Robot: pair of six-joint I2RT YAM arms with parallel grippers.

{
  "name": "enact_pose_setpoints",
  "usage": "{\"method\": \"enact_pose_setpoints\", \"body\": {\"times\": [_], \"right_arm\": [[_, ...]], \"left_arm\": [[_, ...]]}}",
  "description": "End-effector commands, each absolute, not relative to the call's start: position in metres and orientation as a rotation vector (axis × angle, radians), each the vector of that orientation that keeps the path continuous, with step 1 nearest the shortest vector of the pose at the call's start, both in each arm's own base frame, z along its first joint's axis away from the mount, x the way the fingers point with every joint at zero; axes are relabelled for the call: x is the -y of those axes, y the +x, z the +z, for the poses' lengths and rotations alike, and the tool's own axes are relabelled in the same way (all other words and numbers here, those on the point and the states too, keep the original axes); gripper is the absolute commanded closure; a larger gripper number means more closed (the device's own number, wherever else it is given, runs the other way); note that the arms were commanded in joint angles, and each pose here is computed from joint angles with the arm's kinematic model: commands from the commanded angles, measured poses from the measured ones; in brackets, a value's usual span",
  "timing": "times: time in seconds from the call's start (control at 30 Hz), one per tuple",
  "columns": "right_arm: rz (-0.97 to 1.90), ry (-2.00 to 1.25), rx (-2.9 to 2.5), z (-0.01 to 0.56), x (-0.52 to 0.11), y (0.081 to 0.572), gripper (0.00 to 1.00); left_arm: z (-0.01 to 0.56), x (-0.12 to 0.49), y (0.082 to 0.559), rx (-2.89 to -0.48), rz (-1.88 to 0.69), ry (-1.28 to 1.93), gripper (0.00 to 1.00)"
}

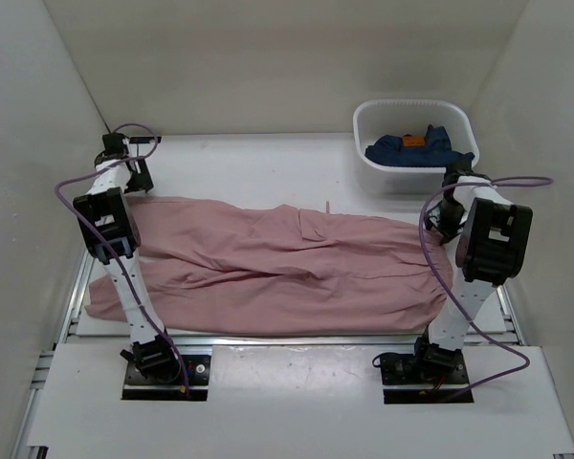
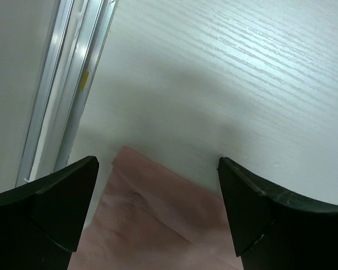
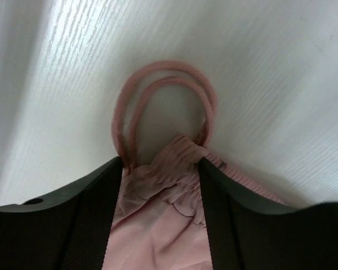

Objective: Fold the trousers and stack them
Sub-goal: Fold the trousers

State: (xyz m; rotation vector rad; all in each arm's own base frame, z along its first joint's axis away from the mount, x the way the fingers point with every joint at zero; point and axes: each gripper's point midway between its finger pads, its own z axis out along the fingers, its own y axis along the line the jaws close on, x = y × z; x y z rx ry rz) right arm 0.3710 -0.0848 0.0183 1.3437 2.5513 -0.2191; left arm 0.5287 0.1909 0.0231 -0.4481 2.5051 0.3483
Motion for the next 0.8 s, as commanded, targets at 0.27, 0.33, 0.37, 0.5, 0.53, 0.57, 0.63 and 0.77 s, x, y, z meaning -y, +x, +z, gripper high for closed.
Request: {"method": "enact_pose_setpoints", "body": {"times": [0.27,0.33,0.37,0.5,0.53,0.57,0.63,0.77], "right_arm": [[-0.302,1.328,-2.647,0.006,0.085,0.347,0.94],[-0.309,1.288,-2.638,0.017,0.089,0.349,1.00],[-0.304,1.271,-2.634,0.021,0.089,0.350,1.00],[-0.215,1.148,-2.587,0.064,0.081,0.350,1.00],[-0.202,1.108,-2.590,0.071,0.080,0.346,1.00],[-0.193,1.085,-2.566,0.084,0.079,0.338,1.00],[-0.188,1.028,-2.544,0.096,0.078,0.330,1.00],[-0.138,0.921,-2.393,0.139,0.076,0.317,1.00]], "left_arm": [[-0.026,-0.168,0.474,-2.752,0.300,-0.436,0.86],[-0.001,-0.171,0.480,-2.701,0.317,-0.437,0.86],[0.009,-0.172,0.480,-2.684,0.319,-0.436,0.86],[0.105,-0.168,0.481,-2.503,0.305,-0.420,0.86],[0.118,-0.164,0.476,-2.482,0.291,-0.413,0.86],[0.114,-0.156,0.459,-2.508,0.264,-0.407,0.86],[0.151,-0.145,0.438,-2.444,0.265,-0.389,0.86],[0.167,-0.120,0.389,-2.430,0.284,-0.354,0.86]]}}
